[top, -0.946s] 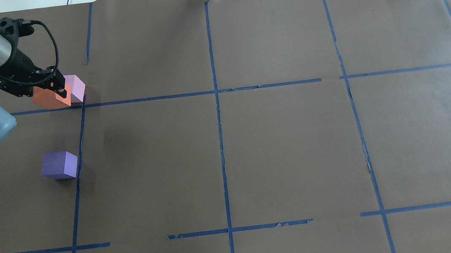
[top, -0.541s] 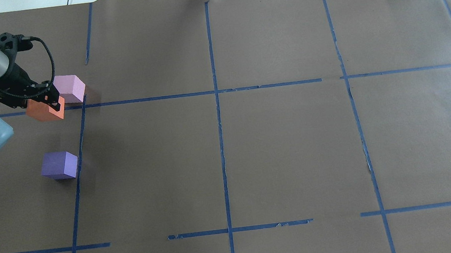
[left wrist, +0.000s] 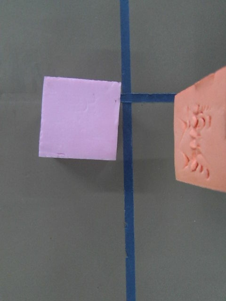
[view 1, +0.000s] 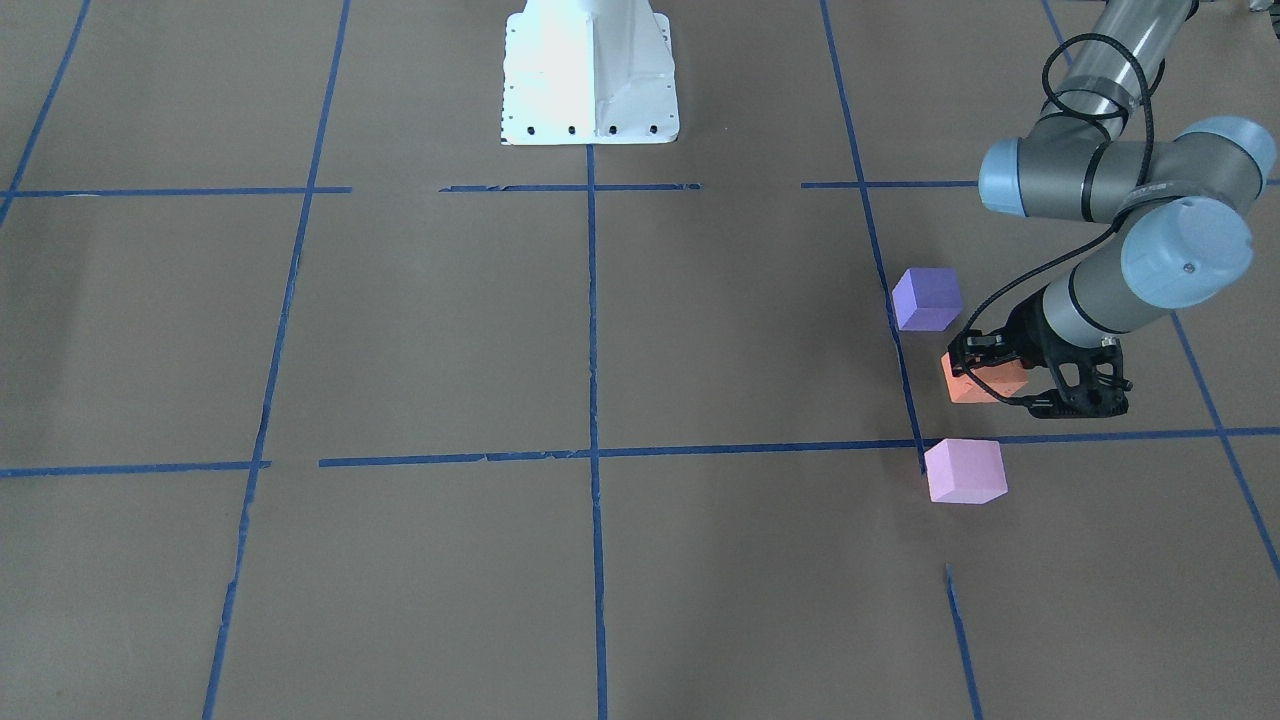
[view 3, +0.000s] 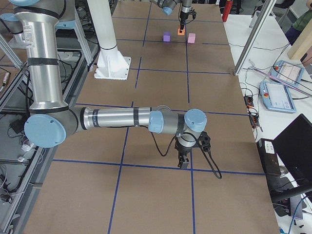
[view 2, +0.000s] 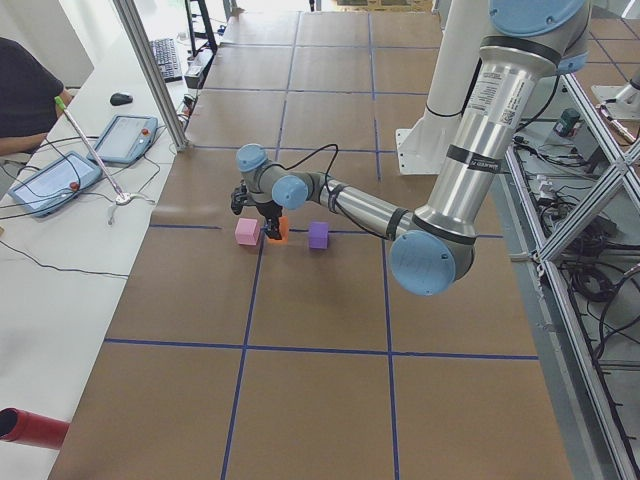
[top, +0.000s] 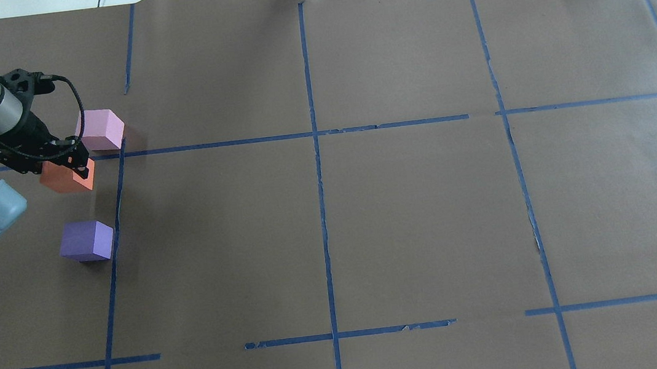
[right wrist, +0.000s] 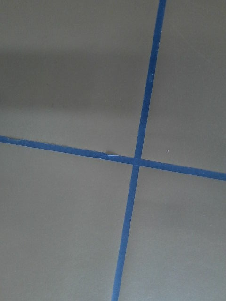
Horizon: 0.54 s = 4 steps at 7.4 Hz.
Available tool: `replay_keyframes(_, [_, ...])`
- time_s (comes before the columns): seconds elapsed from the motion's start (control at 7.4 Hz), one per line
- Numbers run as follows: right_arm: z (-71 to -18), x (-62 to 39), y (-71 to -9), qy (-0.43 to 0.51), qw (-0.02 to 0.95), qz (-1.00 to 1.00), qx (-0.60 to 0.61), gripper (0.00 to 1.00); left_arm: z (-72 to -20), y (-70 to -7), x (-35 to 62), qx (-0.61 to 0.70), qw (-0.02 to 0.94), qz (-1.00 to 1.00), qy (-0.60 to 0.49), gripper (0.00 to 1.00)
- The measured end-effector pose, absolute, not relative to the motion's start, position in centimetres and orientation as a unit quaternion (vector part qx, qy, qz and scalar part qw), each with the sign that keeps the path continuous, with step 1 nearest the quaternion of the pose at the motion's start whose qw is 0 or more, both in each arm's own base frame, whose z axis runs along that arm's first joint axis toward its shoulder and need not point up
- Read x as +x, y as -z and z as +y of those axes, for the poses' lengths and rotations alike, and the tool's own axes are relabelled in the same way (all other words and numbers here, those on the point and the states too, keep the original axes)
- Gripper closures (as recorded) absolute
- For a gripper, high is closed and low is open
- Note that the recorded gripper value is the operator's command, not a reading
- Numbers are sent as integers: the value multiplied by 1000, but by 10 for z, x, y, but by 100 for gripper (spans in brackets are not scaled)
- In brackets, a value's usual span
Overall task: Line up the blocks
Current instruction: 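Lower the orange cube between the pink and purple cubes, left gripper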
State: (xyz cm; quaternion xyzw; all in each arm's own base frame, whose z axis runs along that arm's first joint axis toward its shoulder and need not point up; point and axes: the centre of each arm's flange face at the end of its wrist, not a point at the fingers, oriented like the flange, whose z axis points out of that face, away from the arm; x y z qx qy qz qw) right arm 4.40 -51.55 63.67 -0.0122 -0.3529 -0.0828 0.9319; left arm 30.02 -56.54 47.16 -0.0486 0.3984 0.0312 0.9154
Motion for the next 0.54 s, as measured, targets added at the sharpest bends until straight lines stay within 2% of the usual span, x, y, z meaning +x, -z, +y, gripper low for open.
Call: replay_keyframes(0.54, [-515, 44, -637, 83, 932, -353, -12, 0, -565, -480, 318, -57, 916, 395, -40, 42])
